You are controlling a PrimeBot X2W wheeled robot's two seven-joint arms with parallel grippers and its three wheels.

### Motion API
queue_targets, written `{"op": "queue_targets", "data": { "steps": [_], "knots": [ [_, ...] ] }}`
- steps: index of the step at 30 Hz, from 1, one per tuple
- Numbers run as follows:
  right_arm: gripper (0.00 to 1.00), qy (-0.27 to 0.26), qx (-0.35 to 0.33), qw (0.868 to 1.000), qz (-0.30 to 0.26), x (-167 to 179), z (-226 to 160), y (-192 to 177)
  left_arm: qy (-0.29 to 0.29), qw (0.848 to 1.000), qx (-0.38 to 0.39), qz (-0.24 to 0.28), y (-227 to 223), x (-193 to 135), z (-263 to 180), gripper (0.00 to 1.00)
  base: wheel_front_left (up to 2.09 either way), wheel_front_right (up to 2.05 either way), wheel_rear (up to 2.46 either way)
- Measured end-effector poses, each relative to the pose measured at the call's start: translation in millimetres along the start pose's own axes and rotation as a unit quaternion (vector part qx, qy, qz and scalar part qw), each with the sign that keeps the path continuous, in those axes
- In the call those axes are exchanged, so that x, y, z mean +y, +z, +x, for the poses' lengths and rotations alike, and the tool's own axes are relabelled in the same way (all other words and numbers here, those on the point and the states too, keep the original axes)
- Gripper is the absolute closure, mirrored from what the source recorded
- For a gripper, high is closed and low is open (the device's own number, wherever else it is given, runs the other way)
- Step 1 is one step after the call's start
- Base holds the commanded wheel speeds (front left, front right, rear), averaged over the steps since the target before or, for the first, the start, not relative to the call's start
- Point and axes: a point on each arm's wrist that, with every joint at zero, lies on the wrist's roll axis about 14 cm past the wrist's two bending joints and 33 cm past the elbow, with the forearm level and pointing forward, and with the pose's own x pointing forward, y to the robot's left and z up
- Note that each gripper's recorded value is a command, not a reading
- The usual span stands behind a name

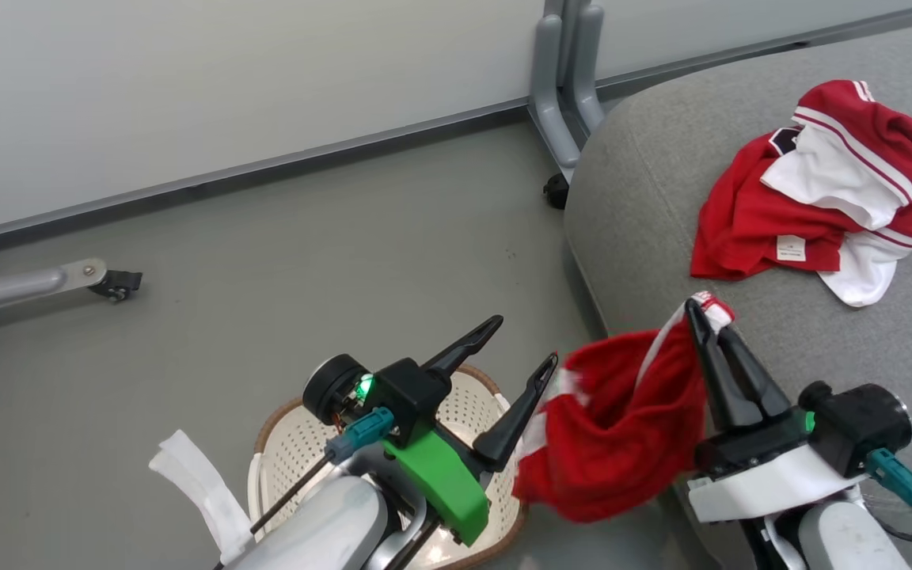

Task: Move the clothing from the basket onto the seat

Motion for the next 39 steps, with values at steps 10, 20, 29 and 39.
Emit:
{"op": "queue_targets", "data": {
  "steps": [10, 20, 29, 39],
  "knots": [
    [1.00, -0.067, -0.070, 0.994, -0.047, -44, -11, 54, -0.062, 0.998, 0.002, -0.013, -9, -23, 17, 0.00, 0.00, 0.00, 0.00],
    [1.00, -0.136, -0.093, 0.983, -0.087, -76, -44, 84, -0.146, 0.989, 0.025, -0.029, -29, -59, 36, 0.00, 0.00, 0.00, 0.00],
    [1.00, -0.194, -0.081, 0.971, -0.119, -97, -72, 93, -0.214, 0.975, 0.036, -0.036, -43, -89, 49, 0.00, 0.00, 0.00, 0.00],
    [1.00, -0.219, -0.111, 0.956, -0.159, -119, -58, 119, -0.245, 0.968, 0.029, -0.038, -60, -88, 54, 0.00, 0.00, 0.00, 0.00]
  ]
}}
